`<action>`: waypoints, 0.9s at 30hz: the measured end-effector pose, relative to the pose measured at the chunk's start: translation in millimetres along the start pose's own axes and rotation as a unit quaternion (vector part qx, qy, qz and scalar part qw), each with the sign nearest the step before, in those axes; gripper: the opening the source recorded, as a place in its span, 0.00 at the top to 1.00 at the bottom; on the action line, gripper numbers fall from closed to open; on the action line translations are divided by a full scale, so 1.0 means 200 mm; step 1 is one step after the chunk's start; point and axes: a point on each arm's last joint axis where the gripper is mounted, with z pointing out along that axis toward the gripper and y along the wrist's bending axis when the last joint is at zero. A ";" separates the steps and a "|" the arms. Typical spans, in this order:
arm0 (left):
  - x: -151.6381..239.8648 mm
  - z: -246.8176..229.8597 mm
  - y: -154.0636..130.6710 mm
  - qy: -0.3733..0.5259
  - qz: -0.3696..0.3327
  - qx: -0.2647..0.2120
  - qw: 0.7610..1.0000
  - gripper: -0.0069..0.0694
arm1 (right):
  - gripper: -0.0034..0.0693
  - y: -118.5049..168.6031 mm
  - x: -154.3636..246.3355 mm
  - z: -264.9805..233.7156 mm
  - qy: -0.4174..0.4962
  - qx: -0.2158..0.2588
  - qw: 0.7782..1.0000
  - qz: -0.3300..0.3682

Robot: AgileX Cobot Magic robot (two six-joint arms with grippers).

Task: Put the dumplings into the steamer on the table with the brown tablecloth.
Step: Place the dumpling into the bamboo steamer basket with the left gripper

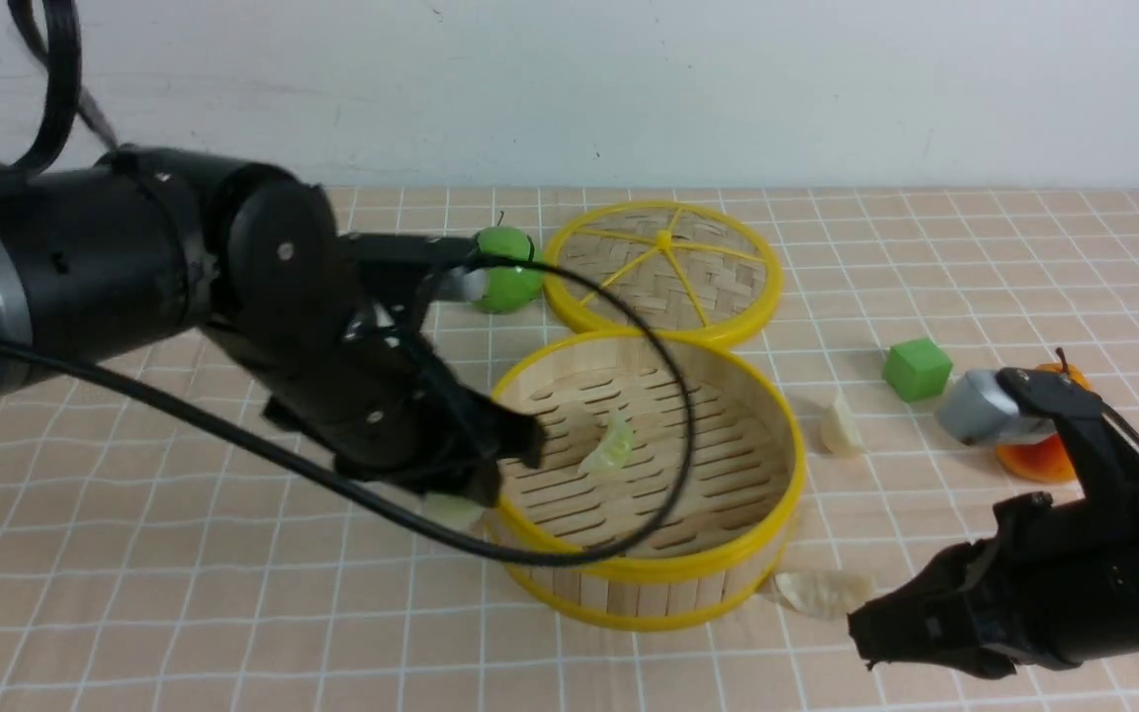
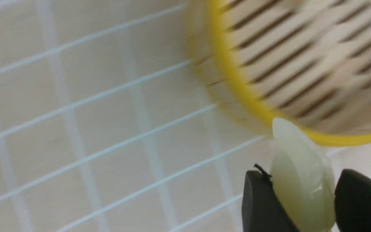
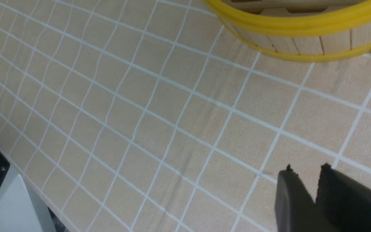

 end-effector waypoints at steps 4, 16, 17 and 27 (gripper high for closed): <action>-0.07 0.05 -0.20 -0.012 0.052 0.027 0.998 0.54 | 0.77 0.00 0.00 0.00 0.002 -0.002 1.000 -0.002; -0.15 0.52 -0.19 0.046 0.094 -0.024 0.994 0.54 | 0.76 0.02 0.01 0.00 0.009 -0.027 1.000 0.011; -0.15 0.53 -0.18 0.047 0.094 -0.024 0.994 0.54 | 0.76 0.03 0.01 0.00 0.009 -0.028 1.000 0.011; -0.16 0.51 -0.19 0.066 0.098 -0.027 0.993 0.37 | 0.75 0.02 0.00 0.00 -0.001 -0.024 1.000 0.015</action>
